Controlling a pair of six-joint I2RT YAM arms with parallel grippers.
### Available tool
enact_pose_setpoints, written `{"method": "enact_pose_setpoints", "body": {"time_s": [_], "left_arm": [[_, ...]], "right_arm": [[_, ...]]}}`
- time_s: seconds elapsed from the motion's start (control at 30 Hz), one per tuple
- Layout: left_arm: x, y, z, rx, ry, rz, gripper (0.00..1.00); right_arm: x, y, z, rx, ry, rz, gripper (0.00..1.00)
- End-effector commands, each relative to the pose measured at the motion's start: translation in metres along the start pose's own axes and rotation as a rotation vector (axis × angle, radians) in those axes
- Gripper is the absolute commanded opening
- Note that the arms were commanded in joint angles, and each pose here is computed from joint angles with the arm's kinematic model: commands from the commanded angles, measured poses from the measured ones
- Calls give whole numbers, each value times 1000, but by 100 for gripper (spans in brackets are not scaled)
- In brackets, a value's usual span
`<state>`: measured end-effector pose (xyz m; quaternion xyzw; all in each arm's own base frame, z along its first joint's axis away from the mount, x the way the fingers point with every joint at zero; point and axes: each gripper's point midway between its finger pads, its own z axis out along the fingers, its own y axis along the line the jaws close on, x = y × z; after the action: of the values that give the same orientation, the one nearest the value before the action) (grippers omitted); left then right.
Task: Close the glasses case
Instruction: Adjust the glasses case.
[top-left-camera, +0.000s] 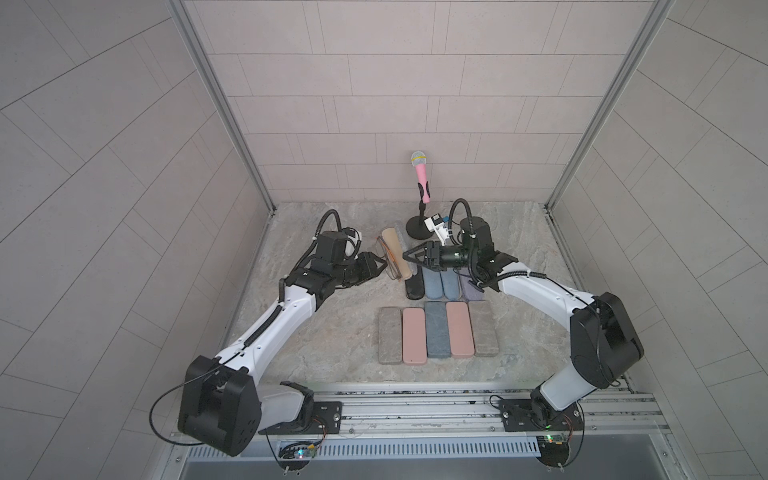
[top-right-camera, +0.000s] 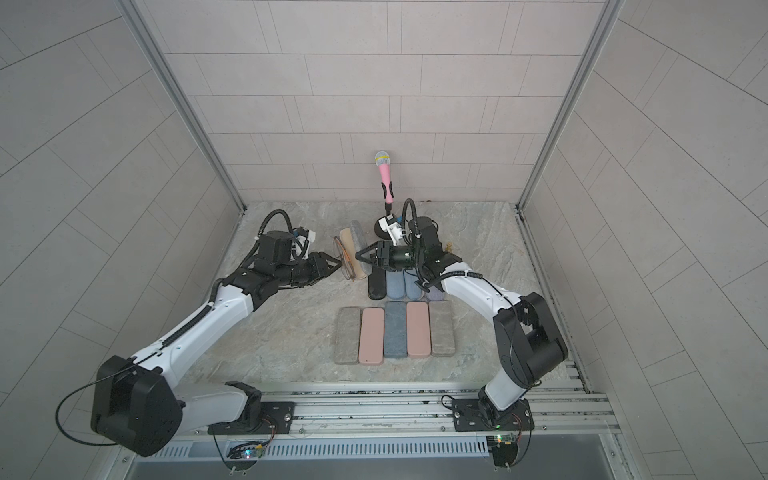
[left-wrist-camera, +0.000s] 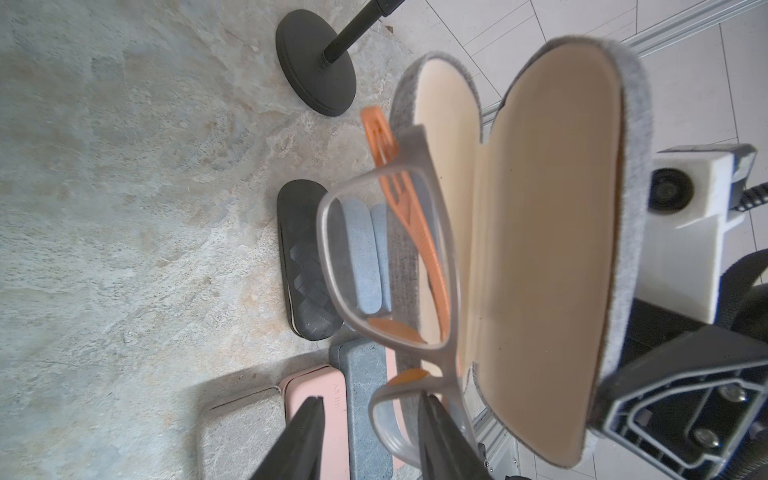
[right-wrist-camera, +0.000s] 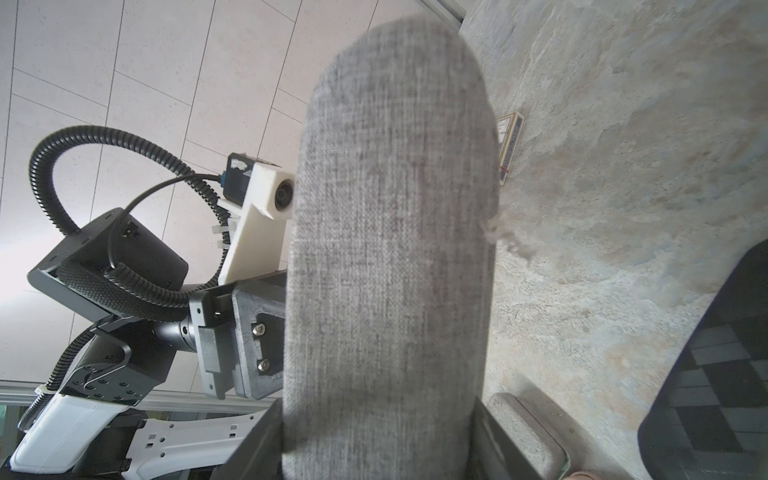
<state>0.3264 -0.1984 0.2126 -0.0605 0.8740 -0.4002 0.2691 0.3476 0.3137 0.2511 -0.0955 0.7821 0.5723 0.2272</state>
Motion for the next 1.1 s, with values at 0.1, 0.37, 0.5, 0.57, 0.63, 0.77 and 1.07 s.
{"method": "enact_pose_setpoints", "body": {"time_s": [0.1,0.37,0.5,0.57,0.63,0.77,1.07], "left_arm": [[-14,-16,-8,30,-38,28,43],[-18,-20,-5,35,-33,33,43],[-16,-17,-2,28,-26,29,43],[-16,-15,-1,24,-23,28,43],[-17,-16,-1,25,-24,27,43],[-19,-19,-2,32,-28,29,43],[-21,-19,-2,23,-29,27,44]], "right_arm": [[9,21,7,-69,33,-48,21],[13,23,13,-78,48,-53,21],[14,23,13,-78,48,-51,21],[14,23,14,-79,49,-53,21],[14,23,14,-79,48,-53,21],[15,23,16,-81,52,-51,21],[19,26,22,-98,61,-40,21]]}}
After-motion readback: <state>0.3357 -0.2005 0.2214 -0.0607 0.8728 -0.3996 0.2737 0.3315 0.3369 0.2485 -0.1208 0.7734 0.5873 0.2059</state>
